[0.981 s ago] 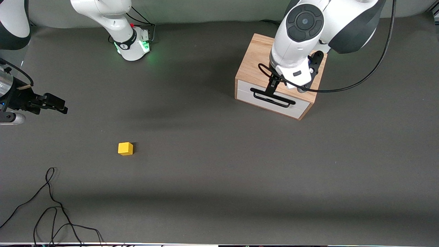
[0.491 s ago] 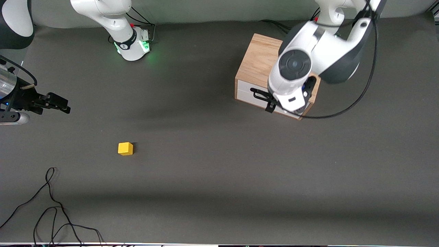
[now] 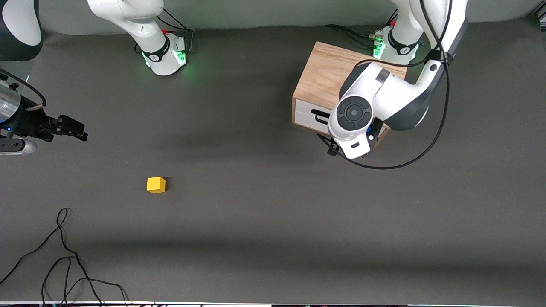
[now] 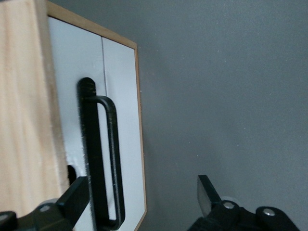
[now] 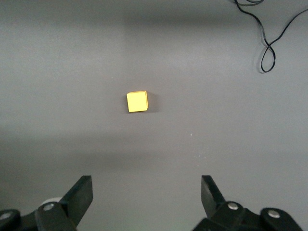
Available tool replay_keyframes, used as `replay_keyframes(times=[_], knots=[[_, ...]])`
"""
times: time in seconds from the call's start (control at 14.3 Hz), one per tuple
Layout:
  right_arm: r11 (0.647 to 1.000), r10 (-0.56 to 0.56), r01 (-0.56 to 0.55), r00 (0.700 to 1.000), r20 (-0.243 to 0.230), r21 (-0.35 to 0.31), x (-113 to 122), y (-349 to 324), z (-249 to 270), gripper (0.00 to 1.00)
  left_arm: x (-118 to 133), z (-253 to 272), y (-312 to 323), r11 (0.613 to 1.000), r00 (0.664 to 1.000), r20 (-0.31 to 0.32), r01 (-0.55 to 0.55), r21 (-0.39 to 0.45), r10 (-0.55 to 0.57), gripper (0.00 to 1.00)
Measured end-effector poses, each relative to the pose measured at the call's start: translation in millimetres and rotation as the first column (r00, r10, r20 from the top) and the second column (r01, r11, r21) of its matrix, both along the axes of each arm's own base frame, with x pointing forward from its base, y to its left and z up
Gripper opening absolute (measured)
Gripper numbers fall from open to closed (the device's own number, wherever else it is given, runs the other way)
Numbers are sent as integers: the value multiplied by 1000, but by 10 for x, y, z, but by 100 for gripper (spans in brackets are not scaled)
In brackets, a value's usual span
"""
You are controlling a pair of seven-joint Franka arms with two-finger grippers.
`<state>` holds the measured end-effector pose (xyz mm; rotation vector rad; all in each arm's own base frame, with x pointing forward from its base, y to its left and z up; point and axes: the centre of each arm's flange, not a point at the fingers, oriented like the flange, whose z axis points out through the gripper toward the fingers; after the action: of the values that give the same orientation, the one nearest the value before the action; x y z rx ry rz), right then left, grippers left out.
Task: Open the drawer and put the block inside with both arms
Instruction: 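Hook the left gripper onto the black drawer handle, then pull the drawer open by its handle with the left gripper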
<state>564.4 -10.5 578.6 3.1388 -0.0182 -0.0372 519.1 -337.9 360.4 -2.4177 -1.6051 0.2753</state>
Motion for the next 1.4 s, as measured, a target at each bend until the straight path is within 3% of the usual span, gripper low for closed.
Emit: replay_keyframes(times=[0.49,0.98,1.4], knots=[[1000,0,0,1000,-1,0,-1,0,-1,100,-60,-380,5,999,999,-30,-19,41,20,100],[1000,0,0,1000,-1,0,-1,0,-1,100,-280,-656,-163,998,998,-56,-6,63,10,100],[1000,0,0,1000,-1,0,-1,0,-1,100,-221,-805,-135,998,999,-39,-4,64,7,100]])
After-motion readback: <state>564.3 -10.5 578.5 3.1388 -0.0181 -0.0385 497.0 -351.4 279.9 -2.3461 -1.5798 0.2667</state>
